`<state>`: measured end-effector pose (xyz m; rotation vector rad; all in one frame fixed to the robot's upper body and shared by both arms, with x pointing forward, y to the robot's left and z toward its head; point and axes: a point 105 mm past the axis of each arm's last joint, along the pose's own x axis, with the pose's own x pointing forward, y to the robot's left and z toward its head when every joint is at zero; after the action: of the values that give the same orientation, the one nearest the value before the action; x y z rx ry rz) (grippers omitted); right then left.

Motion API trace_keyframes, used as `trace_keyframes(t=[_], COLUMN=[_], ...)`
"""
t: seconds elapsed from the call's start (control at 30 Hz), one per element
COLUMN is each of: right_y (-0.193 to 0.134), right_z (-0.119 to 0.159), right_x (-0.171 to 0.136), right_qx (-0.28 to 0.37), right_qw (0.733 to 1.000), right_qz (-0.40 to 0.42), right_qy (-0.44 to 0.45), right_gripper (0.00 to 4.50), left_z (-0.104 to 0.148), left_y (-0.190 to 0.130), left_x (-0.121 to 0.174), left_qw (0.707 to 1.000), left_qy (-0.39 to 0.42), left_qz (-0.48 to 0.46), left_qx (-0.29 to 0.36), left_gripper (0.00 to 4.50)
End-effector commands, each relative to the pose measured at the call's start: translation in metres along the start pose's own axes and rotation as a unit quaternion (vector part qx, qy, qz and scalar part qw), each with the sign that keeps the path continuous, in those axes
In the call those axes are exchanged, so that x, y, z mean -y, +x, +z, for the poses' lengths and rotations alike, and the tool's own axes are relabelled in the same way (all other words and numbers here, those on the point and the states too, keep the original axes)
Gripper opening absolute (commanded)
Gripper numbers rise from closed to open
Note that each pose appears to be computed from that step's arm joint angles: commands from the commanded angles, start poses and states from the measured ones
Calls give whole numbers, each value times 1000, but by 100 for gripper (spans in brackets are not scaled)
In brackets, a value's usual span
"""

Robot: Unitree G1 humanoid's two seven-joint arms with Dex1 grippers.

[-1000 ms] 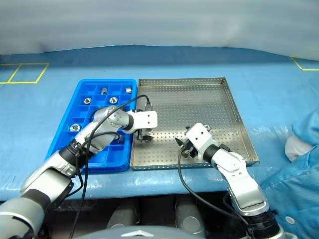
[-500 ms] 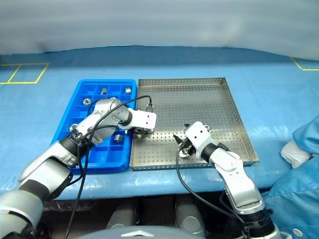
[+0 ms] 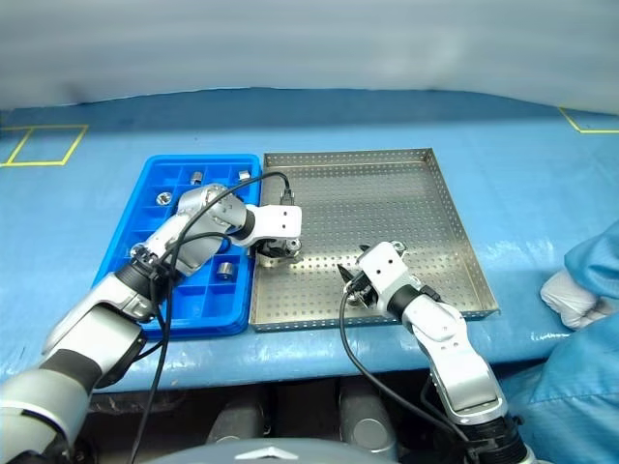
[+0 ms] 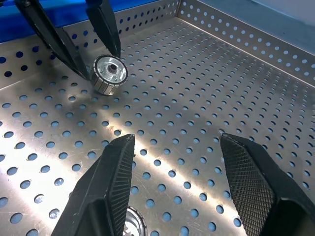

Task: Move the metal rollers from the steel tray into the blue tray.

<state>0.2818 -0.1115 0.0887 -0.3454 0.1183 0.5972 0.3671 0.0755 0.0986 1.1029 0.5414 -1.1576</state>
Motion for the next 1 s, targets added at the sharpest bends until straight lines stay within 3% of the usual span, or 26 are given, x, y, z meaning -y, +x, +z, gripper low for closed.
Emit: trace_keyframes(t=[0.03,0.13,0.4,0.5,0.9,1.0], right_y=[0,0,-2,-2,-4,-4], right_z=[11,12,9,9,5,5], right_x=[3,4,6,6,7,7], right_qx=[23,24,17,16,9,8], right_qw=[1000,1000,1000,1000,1000,1000], right_qz=[-6,-6,-10,-12,-21,-21], right_qy=[-11,-13,-16,-15,-12,-12], right_gripper=[290,290,290,290,290,290], left_z=[8,13,22,24,24,24], left_y=[-7,-6,-2,2,4,3], left_x=[-10,-9,-9,-9,-22,-26], left_qw=[1000,999,997,996,996,996], left_qy=[22,40,74,81,72,63], left_qz=[19,22,23,22,55,66], left_qx=[8,14,25,27,19,18], left_gripper=[99,2,2,57,444,444])
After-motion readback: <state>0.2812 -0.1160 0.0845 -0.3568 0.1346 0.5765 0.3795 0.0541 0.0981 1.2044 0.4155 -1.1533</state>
